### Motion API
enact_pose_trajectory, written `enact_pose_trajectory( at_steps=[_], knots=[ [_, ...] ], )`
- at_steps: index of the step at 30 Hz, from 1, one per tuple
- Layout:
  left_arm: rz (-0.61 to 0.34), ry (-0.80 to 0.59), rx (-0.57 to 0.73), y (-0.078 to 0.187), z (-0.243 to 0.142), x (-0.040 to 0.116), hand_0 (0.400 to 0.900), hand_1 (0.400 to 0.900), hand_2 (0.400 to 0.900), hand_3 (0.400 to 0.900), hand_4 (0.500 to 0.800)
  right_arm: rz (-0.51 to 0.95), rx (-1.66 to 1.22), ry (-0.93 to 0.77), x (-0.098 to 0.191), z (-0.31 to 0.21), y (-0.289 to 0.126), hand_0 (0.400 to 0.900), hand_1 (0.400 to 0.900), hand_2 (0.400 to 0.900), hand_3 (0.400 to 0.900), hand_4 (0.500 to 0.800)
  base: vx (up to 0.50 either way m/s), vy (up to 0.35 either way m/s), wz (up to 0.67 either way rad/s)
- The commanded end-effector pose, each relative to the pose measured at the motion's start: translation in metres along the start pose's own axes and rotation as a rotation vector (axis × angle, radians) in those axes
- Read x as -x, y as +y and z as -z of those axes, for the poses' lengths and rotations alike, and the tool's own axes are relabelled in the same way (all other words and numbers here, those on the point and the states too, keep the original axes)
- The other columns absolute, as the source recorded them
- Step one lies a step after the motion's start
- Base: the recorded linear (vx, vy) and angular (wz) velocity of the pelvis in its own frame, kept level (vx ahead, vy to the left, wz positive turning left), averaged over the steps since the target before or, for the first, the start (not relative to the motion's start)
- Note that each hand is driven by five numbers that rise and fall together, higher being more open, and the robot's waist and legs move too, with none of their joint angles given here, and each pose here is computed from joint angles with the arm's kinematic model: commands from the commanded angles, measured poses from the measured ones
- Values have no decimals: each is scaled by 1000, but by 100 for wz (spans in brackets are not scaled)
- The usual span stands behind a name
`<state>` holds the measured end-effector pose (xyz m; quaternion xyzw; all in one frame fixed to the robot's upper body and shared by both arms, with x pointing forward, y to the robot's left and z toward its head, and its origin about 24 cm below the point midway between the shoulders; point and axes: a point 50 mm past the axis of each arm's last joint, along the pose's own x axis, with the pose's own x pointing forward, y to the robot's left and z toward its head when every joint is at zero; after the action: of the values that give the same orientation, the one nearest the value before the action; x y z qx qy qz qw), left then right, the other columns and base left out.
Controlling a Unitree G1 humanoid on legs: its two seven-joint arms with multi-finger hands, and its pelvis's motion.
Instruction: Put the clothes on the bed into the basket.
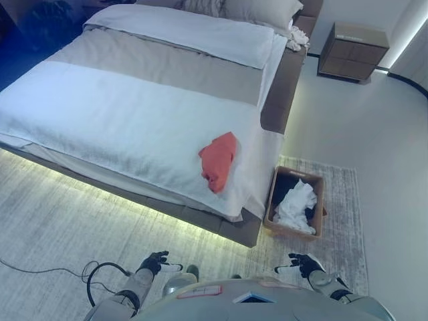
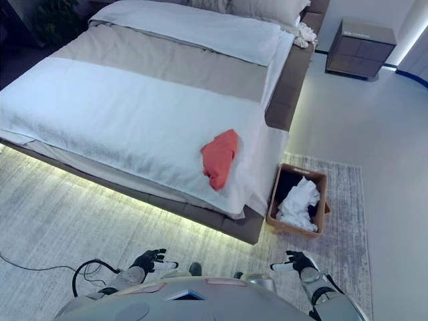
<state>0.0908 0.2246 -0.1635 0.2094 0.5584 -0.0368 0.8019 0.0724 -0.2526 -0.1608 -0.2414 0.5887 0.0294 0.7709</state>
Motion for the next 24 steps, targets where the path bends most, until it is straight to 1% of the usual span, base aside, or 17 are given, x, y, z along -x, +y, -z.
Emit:
enact_pose_trajectory(
  at_steps=[1, 5, 9, 14, 18, 21, 24],
  knots=[
    [-67, -47, 32, 12, -18, -3, 900, 900, 900, 900, 800, 114, -14, -40, -1, -9, -31, 900, 900, 900, 900, 800, 75, -77, -1],
    [-73, -34, 64, 13, -13, -2, 900, 900, 900, 900, 800, 146, -55, -13, 0, -3, -39, 900, 900, 900, 900, 800, 141, -6, -6],
    [-67, -23, 63, 7, -11, -2, 900, 900, 900, 900, 800, 162, -73, -33, 0, -8, -41, 900, 900, 900, 900, 800, 224, 75, -23],
    [-57, 16, 81, 1, 3, 0, 900, 900, 900, 900, 800, 140, -61, -78, -1, -20, -36, 900, 900, 900, 900, 800, 324, 171, -51],
    [-78, 13, 64, 10, 4, 0, 900, 900, 900, 900, 800, 96, -59, -76, -1, -19, -23, 900, 900, 900, 900, 800, 571, 327, -23],
    [-96, -11, 38, 20, -3, -1, 900, 900, 900, 900, 800, 69, -49, -94, -2, -24, -15, 900, 900, 900, 900, 800, 372, 222, -2],
    [-122, -59, 39, 32, -18, -2, 900, 900, 900, 900, 800, 81, -87, -177, -2, -47, -19, 900, 900, 900, 900, 800, 210, 240, -2]
  ],
)
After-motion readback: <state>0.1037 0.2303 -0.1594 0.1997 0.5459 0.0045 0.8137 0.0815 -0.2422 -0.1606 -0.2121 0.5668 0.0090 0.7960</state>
